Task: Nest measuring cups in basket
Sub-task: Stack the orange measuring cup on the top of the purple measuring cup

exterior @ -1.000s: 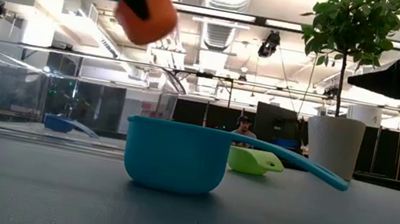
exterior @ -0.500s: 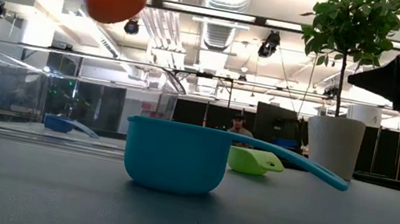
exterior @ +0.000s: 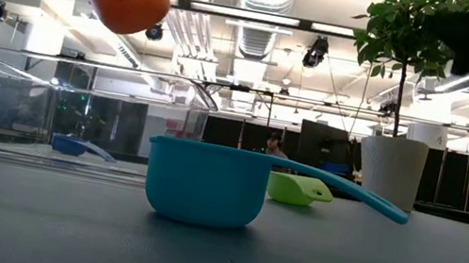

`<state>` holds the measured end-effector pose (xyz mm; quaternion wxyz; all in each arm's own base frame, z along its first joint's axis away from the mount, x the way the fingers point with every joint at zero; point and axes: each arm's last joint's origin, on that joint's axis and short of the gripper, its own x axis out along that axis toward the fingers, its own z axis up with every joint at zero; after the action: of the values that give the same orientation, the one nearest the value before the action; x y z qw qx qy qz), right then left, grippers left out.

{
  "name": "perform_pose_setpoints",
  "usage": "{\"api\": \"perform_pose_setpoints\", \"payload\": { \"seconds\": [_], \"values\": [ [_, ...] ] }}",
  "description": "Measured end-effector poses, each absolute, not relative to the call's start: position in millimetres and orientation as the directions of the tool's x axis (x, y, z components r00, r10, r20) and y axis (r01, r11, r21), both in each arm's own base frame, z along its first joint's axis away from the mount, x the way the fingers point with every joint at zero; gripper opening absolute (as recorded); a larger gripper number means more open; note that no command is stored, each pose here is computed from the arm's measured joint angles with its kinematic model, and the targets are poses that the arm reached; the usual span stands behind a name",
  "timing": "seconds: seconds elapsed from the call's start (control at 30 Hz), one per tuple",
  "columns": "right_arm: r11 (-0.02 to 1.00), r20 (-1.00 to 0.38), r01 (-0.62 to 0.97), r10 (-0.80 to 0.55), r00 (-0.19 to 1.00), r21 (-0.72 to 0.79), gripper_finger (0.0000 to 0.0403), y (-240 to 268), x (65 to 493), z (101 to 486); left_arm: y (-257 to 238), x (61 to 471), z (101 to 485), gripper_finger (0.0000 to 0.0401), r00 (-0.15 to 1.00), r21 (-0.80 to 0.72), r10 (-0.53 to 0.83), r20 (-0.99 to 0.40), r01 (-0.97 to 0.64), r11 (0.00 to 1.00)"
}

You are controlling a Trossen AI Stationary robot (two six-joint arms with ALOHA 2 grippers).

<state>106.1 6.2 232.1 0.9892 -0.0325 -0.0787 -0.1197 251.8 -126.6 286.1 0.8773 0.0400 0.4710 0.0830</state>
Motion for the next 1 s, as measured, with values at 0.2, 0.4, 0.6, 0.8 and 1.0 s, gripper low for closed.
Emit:
{"api": "perform_pose_setpoints", "payload": {
  "seconds": [0.2, 0.4, 0.6, 0.8, 1.0],
  "values": [
    [0.956, -0.044, 0.177, -0.192, 0.980, -0.234, 0.0009, 15, 151, 245, -126, 251, 287, 0.0000, 0.534, 0.159, 0.191, -0.824, -0.105, 0.982],
    [0.938, -0.143, 0.136, -0.189, 0.971, -0.318, 0.0009, 22, 196, 260, -125, 251, 287, 0.0000, 0.535, 0.174, 0.206, -0.819, -0.111, 0.978],
    [0.934, -0.207, -0.022, -0.056, 0.977, -0.357, 0.0033, 33, 232, 262, -123, 251, 288, 0.0000, 0.545, 0.218, 0.257, -0.798, -0.136, 0.966],
    [0.908, -0.299, -0.082, -0.049, 0.953, -0.411, 0.0093, 38, 260, 250, -123, 250, 288, 0.0000, 0.548, 0.212, 0.257, -0.796, -0.145, 0.966],
    [0.906, -0.272, -0.073, -0.048, 0.961, -0.416, 0.0155, 42, 283, 249, -121, 252, 288, 0.0000, 0.553, 0.210, 0.262, -0.791, -0.157, 0.965]
  ]
}}
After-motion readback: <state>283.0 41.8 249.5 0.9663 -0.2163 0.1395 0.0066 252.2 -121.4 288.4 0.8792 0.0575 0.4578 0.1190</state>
